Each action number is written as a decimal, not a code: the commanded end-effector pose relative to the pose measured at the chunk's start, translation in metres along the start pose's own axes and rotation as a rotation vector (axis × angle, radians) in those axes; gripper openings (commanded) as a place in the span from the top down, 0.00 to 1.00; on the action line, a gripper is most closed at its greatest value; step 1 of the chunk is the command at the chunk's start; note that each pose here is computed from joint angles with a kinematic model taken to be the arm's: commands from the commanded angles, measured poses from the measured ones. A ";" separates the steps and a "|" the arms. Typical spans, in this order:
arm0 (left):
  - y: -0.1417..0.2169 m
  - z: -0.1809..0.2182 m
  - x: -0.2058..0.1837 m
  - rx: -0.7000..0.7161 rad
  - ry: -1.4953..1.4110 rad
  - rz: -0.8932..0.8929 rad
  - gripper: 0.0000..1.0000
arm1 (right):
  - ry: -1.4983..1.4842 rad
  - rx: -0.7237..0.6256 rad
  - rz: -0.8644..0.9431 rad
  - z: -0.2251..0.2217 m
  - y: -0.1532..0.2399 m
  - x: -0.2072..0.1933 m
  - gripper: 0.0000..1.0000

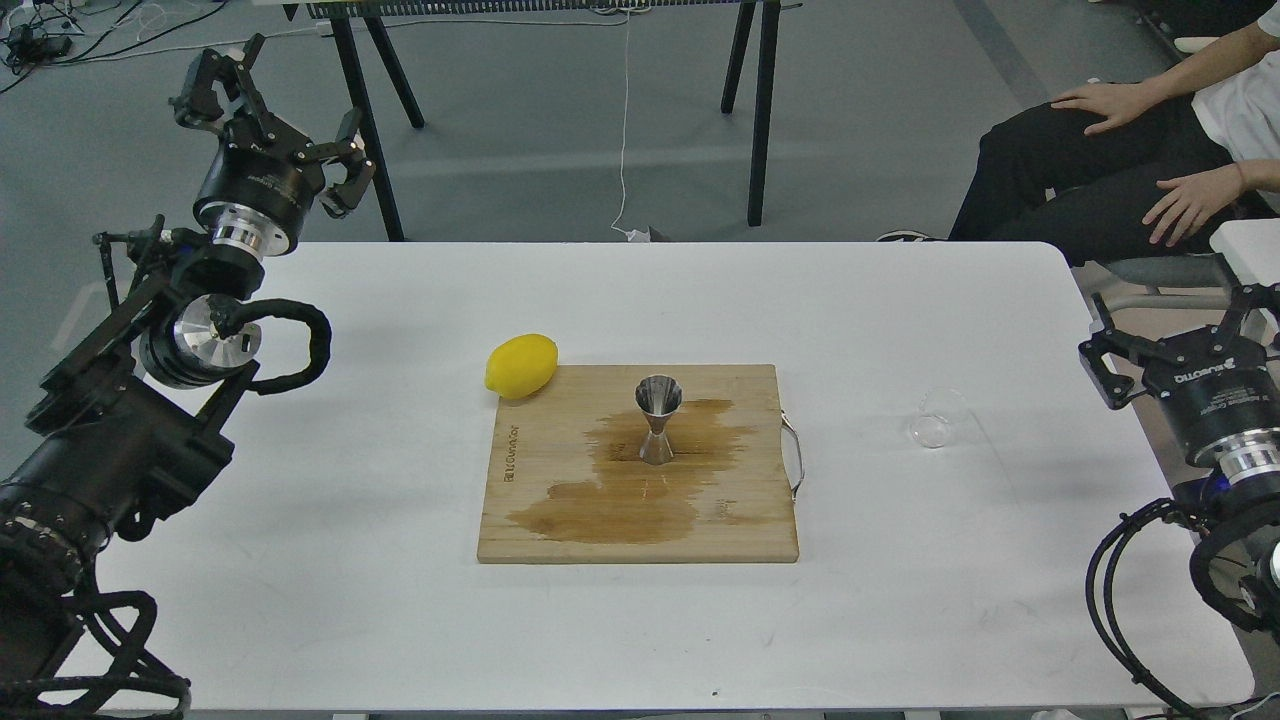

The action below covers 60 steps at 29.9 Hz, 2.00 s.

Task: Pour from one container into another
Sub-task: 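Move the right gripper toward the small clear glass, then grasp the clear glass with the right gripper and lift it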

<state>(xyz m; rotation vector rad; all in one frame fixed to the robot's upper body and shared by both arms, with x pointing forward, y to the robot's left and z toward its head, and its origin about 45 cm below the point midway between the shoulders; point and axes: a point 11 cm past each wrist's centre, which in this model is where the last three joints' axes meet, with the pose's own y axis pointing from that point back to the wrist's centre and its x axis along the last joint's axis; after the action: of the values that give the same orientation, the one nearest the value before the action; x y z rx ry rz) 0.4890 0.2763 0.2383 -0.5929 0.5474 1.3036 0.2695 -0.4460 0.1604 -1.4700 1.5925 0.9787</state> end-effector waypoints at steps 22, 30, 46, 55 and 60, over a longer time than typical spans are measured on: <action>0.003 -0.003 0.008 0.021 0.028 0.022 0.00 | -0.295 -0.161 0.416 0.135 0.005 0.044 0.00; 0.005 0.003 0.014 0.015 0.014 0.033 0.00 | -0.338 -0.151 0.436 0.154 -0.008 0.057 0.00; 0.005 0.000 0.013 0.020 0.006 0.041 0.00 | -0.349 -0.155 0.441 0.159 -0.025 0.067 0.09; 0.006 0.004 0.023 0.018 -0.009 0.071 0.00 | -0.351 -0.155 0.463 0.158 -0.038 0.072 0.33; 0.006 0.007 0.029 0.012 -0.019 0.091 0.00 | -0.348 -0.154 0.474 0.158 -0.040 0.074 0.47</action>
<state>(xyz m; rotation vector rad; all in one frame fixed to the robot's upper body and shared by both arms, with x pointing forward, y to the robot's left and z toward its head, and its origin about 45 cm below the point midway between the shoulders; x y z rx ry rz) 0.4881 0.3015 0.2227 -0.5506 0.5737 1.3843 0.3073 -0.3368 0.0245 -0.9588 1.6538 1.5602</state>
